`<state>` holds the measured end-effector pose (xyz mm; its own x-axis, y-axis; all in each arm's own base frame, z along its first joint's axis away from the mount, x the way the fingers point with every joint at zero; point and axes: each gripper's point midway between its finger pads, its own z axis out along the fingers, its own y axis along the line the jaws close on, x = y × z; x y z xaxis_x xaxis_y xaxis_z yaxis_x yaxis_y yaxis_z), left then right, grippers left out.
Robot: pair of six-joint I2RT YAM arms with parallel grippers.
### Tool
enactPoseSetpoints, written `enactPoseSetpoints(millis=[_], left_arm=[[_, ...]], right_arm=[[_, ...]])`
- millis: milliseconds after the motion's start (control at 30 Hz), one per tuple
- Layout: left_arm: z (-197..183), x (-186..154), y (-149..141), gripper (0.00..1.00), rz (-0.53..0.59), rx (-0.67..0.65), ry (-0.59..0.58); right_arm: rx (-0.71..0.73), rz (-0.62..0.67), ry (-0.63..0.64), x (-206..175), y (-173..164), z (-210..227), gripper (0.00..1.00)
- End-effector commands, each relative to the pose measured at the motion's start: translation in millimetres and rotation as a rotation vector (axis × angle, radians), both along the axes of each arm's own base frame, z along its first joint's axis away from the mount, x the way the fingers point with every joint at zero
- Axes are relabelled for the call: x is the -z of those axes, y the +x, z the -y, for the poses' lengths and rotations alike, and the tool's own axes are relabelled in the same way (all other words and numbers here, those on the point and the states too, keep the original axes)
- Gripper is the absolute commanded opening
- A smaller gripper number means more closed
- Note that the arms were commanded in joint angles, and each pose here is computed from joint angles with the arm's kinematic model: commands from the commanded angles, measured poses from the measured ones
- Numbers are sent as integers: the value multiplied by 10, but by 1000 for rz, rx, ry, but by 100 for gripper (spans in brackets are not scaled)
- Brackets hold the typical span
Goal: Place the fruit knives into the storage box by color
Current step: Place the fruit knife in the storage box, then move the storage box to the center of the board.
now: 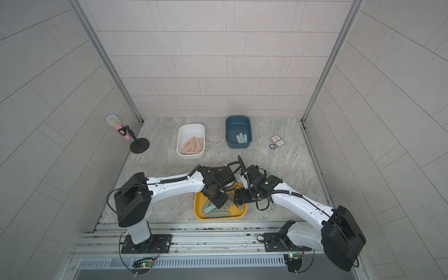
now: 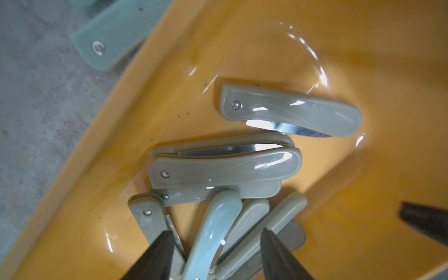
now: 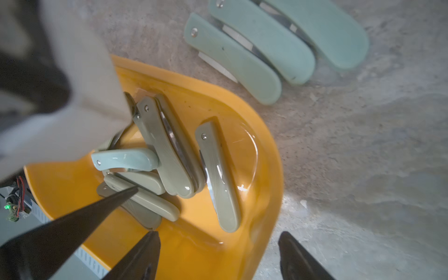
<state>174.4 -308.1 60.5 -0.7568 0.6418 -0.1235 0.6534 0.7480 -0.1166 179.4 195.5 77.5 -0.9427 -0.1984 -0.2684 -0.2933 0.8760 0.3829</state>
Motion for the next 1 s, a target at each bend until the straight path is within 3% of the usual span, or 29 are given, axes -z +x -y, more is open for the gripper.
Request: enactPoseSetpoints(millis=[0, 133, 233, 400, 500, 667, 833, 967], left_arm=[[-78, -336, 194, 69, 25, -112, -108], [-453, -542, 429, 69, 23, -276, -176], [-829, -577, 534, 69, 24, -392, -165], [-1464, -468, 371, 71, -7, -564, -101], [-1784, -530, 285, 82, 62, -665, -31], [-1864, -535, 286, 92, 75, -739, -48], [-1766, -483, 390, 99, -15, -743, -61], [-1836, -336, 381, 100, -67, -784, -56]], right_arm=[[-43, -14, 21, 61, -68, -156, 76], [-74, -4, 49, 47, -58, -386, 71], [-91, 5, 62, 22, -12, -587, 70], [-125, 1, 71, 19, 27, -905, 70], [-148, -4, 73, 30, 37, -1043, 70], [-197, 11, 114, -97, 34, -1273, 70], [-145, 163, -50, -421, 300, -797, 71], [-58, 200, -175, -368, 509, -249, 67]])
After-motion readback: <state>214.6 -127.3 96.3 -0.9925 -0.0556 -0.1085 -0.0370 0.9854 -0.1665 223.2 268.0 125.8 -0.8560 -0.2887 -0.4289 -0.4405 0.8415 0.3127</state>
